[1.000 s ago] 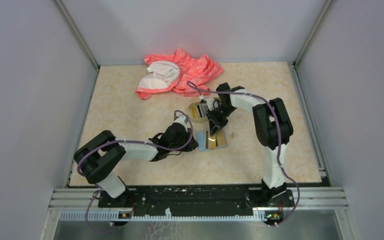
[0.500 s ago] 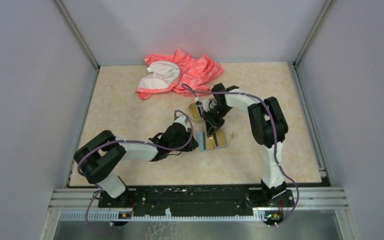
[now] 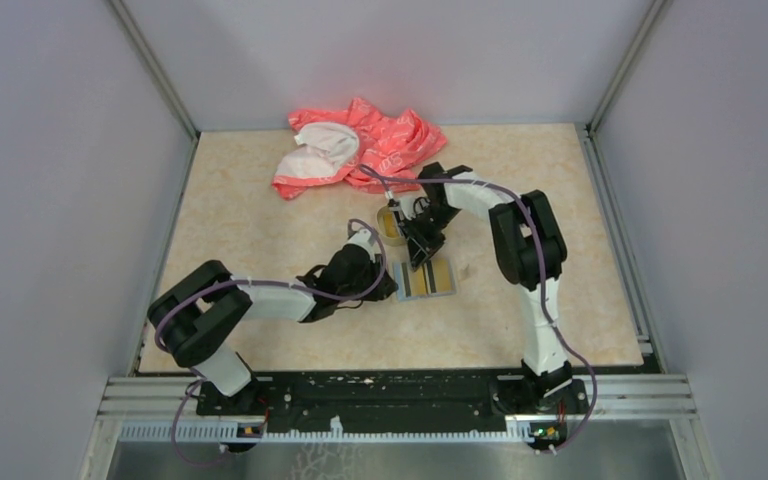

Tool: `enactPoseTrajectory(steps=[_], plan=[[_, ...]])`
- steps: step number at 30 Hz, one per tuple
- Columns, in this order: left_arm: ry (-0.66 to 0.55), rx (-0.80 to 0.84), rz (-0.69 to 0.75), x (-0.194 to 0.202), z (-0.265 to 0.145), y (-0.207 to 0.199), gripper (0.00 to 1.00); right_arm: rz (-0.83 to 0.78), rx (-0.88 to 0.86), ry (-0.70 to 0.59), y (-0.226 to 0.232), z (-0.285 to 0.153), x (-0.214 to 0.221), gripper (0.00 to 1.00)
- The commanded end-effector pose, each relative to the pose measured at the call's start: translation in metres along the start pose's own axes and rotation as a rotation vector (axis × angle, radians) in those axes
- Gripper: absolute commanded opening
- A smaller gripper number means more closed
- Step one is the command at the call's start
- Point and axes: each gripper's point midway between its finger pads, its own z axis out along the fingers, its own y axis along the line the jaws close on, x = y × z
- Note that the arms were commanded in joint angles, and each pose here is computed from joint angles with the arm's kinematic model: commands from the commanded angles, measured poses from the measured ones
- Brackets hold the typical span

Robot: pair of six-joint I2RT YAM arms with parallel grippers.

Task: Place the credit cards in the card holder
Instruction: Insert the credit card into the card holder.

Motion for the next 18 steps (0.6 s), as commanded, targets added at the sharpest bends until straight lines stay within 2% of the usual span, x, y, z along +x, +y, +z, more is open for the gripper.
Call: enactPoseTrajectory(steps=[1, 9, 18], plan=[[-0.048, 0.043, 0.005, -0.011, -0.002, -0.008, 0.31, -0.049, -0.018, -0.011, 0.003, 0.005, -0.012, 0.24], [-0.097, 0.116, -0.008, -0.018, -0.032, -0.017, 0.31, -0.05, -0.033, -0.035, 0.009, 0.002, -0.015, 0.32], [-0.105, 0.242, -0.028, -0.014, -0.056, -0.034, 0.32, -0.079, 0.053, -0.097, 0.011, -0.02, -0.023, 0.41]])
